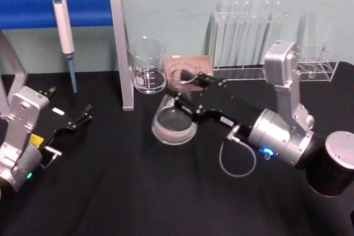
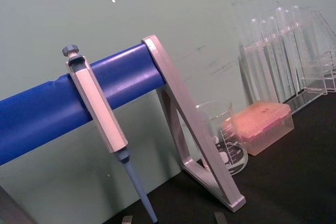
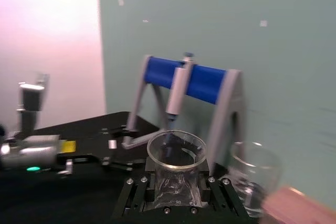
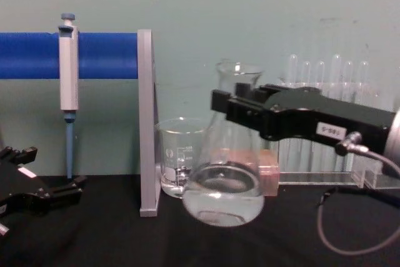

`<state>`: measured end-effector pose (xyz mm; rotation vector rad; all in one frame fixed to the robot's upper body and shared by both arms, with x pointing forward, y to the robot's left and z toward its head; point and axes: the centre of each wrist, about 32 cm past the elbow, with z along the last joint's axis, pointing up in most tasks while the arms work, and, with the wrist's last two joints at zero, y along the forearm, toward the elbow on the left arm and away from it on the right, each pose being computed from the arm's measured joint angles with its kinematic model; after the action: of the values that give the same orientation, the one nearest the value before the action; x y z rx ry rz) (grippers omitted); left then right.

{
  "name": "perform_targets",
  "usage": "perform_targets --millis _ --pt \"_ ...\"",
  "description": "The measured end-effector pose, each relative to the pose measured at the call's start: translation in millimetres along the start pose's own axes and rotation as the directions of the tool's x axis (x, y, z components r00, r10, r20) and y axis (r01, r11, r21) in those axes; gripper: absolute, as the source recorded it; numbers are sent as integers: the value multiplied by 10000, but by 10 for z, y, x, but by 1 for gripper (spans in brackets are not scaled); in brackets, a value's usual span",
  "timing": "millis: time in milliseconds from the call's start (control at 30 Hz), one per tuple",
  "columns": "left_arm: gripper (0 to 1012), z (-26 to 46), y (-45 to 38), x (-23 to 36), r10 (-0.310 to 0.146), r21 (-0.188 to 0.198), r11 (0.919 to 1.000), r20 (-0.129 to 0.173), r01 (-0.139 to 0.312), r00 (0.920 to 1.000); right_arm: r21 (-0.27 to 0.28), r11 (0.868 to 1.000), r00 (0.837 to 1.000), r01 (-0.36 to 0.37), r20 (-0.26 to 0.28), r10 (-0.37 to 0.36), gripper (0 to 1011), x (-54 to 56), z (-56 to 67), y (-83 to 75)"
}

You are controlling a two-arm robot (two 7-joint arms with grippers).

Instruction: Grasp the erlenmeyer flask with one hand, shake it three times, then place it back.

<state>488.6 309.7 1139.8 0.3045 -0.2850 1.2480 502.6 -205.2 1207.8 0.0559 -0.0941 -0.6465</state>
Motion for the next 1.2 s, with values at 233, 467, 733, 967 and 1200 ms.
perform_targets --millis 233,467,733,967,1200 --pt "1001 0 0 0 -1 0 10000 -1 1 10000 -12 9989 9989 -471 -2 471 456 -30 -3 49" --pt "1001 0 0 0 0 0 10000 0 0 10000 145 9998 9999 144 80 -145 456 -46 -19 -9" --pt "1001 0 0 0 0 0 10000 0 0 10000 301 9811 9810 1910 279 -1918 456 -57 -9 -197" --pt "1001 0 0 0 0 0 10000 0 0 10000 241 9384 9380 3447 293 -3453 456 -10 10 -401" --pt "1001 0 0 0 0 0 10000 0 0 10000 100 8836 8828 4681 396 -4682 456 37 21 -600"
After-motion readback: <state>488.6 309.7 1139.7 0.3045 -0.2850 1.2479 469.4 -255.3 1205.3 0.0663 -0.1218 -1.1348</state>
